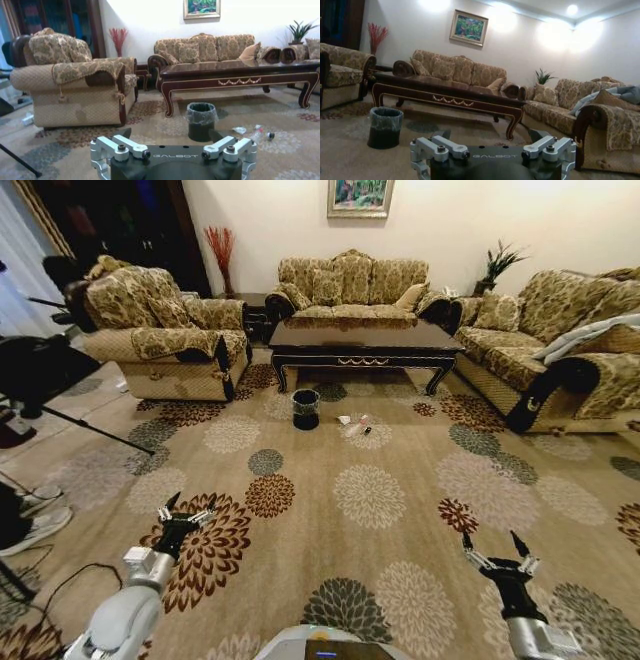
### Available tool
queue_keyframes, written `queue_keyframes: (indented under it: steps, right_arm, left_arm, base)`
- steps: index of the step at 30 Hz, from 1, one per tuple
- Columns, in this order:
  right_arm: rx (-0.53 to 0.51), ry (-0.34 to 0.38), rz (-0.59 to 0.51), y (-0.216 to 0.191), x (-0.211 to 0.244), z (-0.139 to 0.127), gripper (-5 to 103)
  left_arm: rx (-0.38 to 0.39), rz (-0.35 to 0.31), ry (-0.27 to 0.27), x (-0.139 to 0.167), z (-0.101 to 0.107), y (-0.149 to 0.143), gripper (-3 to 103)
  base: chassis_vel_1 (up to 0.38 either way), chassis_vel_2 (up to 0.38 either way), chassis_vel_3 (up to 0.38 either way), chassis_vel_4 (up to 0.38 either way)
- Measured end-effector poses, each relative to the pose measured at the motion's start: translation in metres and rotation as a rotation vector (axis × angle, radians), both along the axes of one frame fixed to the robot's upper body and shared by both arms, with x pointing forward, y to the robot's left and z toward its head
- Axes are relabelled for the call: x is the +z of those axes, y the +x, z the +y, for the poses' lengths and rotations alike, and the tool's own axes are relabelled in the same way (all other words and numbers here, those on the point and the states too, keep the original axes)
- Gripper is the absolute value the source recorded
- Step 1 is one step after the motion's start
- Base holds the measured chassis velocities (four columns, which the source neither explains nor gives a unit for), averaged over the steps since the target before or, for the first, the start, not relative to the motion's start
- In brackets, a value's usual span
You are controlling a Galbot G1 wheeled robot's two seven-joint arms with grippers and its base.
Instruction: Move to the front of the table and pick up the trash from the floor, then place it into the trash bin.
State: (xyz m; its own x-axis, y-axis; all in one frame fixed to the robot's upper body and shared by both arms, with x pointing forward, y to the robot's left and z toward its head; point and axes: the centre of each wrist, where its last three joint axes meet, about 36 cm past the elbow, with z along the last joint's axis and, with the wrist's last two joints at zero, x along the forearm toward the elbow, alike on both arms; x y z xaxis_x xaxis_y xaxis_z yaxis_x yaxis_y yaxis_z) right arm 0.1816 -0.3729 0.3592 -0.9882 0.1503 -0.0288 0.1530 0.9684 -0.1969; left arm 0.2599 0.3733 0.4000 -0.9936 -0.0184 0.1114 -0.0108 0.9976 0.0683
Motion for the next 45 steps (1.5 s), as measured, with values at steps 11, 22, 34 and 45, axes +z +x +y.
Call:
queue_keyframes:
  steps: [11,22,34,45]
  right_arm:
    - [-0.003,0.004,-0.002,-0.0041,0.0025,0.0028,100]
    - [0.006,0.01,0.002,-0.0087,0.0001,0.0021,100]
    - [0.016,0.017,0.001,-0.0085,0.0009,0.0015,100]
    - [0.019,0.015,0.0,-0.0083,0.0015,0.0022,100]
  left_arm:
    - [-0.002,-0.009,-0.001,0.0019,0.0009,0.0027,100]
    - [0.003,0.004,-0.005,-0.0026,-0.0019,-0.0006,100]
    - [0.008,0.008,-0.007,-0.0009,-0.0023,-0.0042,100]
    - [-0.025,0.01,0.005,0.0018,-0.0037,-0.0047,100]
  base:
    - [0.0,0.0,0.0,0.0]
    - [0.0,0.0,0.0,0.0]
    - [0.0,0.0,0.0,0.0]
    - [0.0,0.0,0.0,0.0]
